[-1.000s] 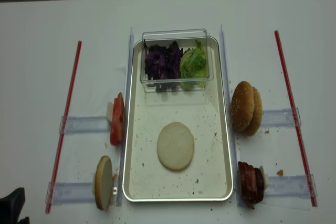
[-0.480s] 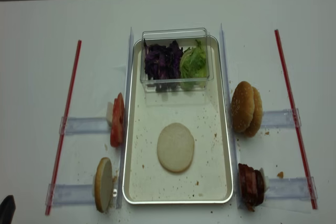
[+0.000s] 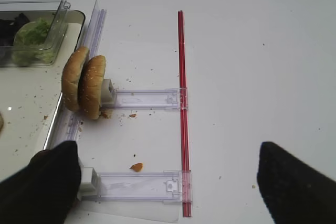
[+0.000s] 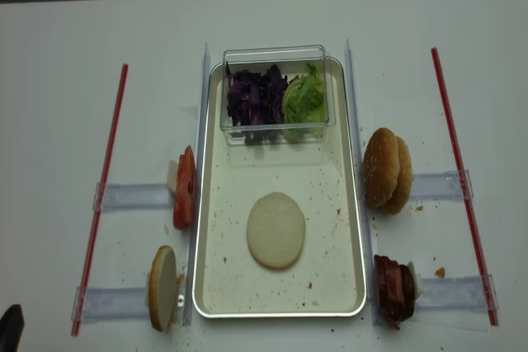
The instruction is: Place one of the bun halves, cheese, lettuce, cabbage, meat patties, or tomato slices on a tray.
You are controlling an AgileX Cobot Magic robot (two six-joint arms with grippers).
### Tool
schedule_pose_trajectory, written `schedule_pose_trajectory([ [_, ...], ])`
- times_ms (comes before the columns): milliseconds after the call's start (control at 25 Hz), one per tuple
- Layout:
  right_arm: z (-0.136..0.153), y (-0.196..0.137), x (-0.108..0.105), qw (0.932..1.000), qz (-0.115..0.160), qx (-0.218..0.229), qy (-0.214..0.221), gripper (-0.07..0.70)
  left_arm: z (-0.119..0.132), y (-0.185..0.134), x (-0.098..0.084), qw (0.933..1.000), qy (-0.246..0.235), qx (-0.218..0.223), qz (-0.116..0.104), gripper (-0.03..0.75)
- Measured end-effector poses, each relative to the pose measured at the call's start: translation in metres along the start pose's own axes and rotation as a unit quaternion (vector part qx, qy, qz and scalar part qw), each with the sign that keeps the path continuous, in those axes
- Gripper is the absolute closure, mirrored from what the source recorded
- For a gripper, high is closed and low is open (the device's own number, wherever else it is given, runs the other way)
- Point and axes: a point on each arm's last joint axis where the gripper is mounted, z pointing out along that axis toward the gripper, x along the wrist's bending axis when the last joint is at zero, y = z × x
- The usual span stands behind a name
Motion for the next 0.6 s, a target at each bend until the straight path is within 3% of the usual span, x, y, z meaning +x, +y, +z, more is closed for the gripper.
schedule_pose_trajectory([
  [600,0.0000,0.0000,0.0000,1.0000,0.000,0.000,0.000,-0.060,0.0000,0.0000,0.0000,1.0000,0.000,0.000,0.000,0.124],
])
